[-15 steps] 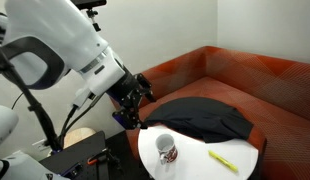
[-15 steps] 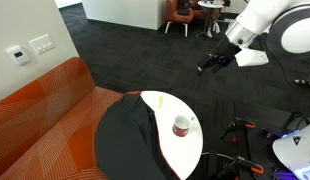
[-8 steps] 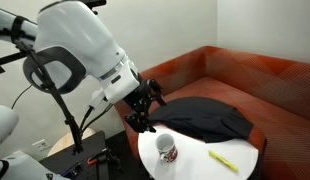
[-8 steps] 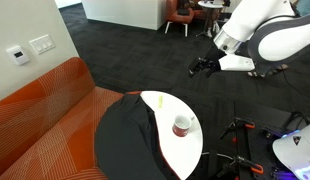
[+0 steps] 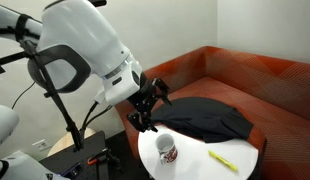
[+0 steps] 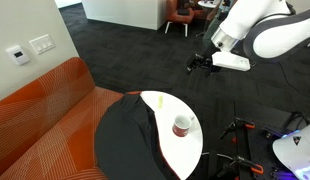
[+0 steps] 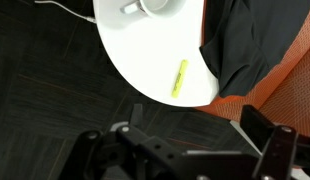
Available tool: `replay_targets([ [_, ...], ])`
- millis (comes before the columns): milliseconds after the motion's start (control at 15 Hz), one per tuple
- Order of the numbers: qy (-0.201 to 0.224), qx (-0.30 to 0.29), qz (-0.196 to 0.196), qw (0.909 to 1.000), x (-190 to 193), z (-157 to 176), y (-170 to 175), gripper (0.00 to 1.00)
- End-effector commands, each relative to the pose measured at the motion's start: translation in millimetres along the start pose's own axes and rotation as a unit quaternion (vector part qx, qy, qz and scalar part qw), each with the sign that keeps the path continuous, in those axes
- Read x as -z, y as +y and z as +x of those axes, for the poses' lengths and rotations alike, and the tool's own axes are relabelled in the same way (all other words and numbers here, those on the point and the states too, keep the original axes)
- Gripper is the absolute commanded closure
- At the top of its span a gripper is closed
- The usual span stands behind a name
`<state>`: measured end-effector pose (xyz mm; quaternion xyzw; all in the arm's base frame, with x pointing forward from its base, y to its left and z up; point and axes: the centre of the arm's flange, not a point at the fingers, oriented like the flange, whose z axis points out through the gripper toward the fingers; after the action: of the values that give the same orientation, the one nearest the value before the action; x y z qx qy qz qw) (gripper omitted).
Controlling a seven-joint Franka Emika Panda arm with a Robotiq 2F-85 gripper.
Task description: Put the yellow marker inside the red mug
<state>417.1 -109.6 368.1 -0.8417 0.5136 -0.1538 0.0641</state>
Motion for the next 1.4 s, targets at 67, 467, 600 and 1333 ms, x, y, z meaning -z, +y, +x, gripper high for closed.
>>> replay_targets([
  [67, -0.006, -0.113, -0.021, 0.9933, -23.2, 32.1, -43.8, 0.00],
  [467, -0.013, -0.200, -0.049, 0.9785, -77.9, 66.7, -81.9, 0.00],
  [600, -0.012, -0.218, -0.050, 0.9745, -97.7, 75.5, -89.8, 0.00],
  [1333, -0.017, -0.216, -0.071, 0.9737, -193.3, 108.0, -100.9, 0.00],
])
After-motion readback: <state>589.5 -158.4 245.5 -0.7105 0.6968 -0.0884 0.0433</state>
